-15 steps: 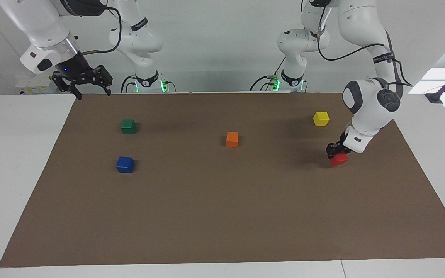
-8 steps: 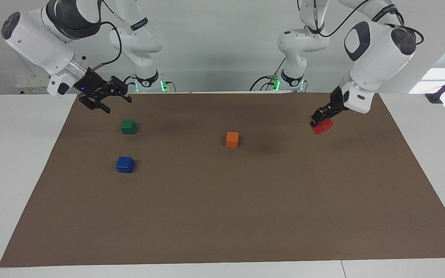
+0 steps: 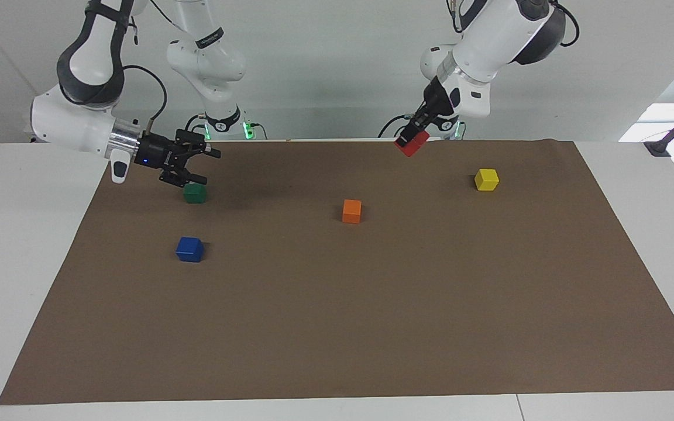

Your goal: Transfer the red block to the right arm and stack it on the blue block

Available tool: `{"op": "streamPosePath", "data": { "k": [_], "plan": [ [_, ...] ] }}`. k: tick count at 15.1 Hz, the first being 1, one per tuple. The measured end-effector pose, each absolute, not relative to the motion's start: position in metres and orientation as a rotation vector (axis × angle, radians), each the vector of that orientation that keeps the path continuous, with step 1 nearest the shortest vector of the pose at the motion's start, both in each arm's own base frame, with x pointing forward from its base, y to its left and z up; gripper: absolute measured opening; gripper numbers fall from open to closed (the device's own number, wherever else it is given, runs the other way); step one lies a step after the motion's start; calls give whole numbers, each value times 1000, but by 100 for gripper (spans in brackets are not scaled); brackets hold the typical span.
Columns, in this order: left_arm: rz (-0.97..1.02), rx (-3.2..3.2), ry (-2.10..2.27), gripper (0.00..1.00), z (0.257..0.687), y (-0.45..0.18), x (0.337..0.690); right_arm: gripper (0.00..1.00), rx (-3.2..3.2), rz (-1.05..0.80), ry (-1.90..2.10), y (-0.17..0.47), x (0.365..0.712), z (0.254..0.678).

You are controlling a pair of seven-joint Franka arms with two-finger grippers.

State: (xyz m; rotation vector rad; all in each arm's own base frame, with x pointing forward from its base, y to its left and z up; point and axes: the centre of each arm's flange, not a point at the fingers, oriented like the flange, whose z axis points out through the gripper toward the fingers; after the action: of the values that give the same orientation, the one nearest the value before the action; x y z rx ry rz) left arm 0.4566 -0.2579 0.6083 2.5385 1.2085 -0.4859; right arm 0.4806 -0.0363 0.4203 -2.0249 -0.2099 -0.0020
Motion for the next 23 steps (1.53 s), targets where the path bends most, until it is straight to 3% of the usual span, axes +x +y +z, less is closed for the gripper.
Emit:
{"op": "streamPosePath", "data": {
  "k": [5, 10, 15, 23],
  "plan": [
    [-516, 2275, 1487, 55, 621, -296, 452, 100, -1732, 4, -211, -18, 471, 391],
    [-581, 2074, 1652, 55, 617, -343, 432, 100, -1383, -33, -223, 13, 471, 322],
    [-594, 1926, 1699, 55, 596, -354, 431, 100, -1066, -39, -242, 75, 472, 323],
    [-627, 1804, 1705, 55, 590, -400, 396, 100, -892, -68, -253, 140, 466, 309]
  ]
}}
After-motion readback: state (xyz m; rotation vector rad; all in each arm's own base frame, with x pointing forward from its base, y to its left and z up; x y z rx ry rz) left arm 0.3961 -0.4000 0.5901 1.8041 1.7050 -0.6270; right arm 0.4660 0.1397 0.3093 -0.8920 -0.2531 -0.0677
